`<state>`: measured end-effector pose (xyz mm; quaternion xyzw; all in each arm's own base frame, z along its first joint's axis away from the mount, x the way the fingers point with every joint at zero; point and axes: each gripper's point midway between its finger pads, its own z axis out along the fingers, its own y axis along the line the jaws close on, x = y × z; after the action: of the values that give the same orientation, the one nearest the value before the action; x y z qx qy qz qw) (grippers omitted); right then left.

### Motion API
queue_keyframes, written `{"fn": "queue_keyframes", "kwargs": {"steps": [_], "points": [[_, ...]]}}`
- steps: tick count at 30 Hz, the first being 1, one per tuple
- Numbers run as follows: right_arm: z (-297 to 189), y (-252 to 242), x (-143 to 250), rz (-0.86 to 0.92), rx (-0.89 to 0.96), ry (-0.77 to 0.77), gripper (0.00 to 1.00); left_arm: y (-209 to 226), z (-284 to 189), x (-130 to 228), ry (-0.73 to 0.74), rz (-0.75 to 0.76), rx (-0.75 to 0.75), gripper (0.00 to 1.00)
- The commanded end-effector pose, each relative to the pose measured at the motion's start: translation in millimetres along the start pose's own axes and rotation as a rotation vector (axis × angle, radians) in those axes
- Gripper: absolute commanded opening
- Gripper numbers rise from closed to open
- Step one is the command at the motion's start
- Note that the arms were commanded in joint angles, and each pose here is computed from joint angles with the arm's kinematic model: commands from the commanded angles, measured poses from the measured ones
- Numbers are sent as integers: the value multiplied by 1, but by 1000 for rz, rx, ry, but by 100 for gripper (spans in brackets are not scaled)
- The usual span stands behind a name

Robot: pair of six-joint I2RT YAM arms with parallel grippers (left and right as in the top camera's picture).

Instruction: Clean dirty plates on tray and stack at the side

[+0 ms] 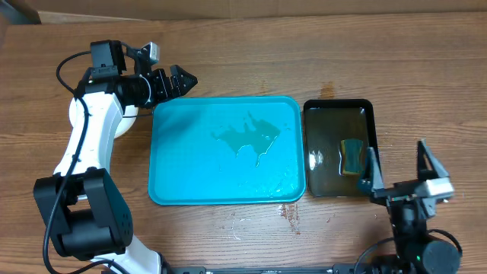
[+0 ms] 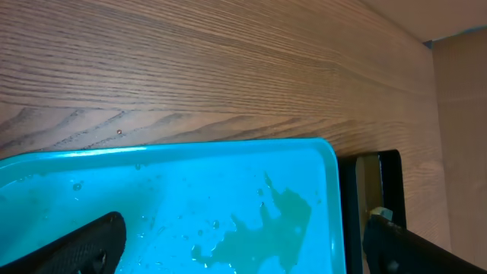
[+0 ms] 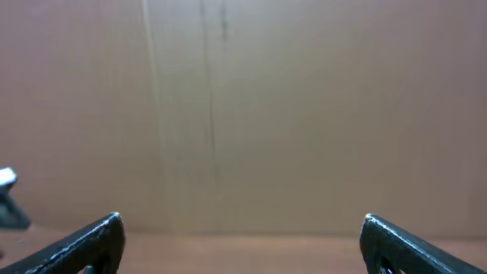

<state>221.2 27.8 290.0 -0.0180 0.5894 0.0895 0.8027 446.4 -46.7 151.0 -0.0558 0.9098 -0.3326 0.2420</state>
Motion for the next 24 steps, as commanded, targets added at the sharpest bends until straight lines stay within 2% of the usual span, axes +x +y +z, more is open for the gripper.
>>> {"fn": "queue_keyframes", "kwargs": {"steps": [1,10,16,24], "points": [[-1,5,30,-5,-42,55,100,-2,0,-3,-5,22,1,100],[-5,8,83,8,-81,171,100,-2,0,-3,-4,22,1,100],[-12,5,115,-5,-66,306,100,-2,0,-3,-5,22,1,100],[-14,4,120,-11,-65,327,100,-2,0,-3,-4,22,1,100]]}}
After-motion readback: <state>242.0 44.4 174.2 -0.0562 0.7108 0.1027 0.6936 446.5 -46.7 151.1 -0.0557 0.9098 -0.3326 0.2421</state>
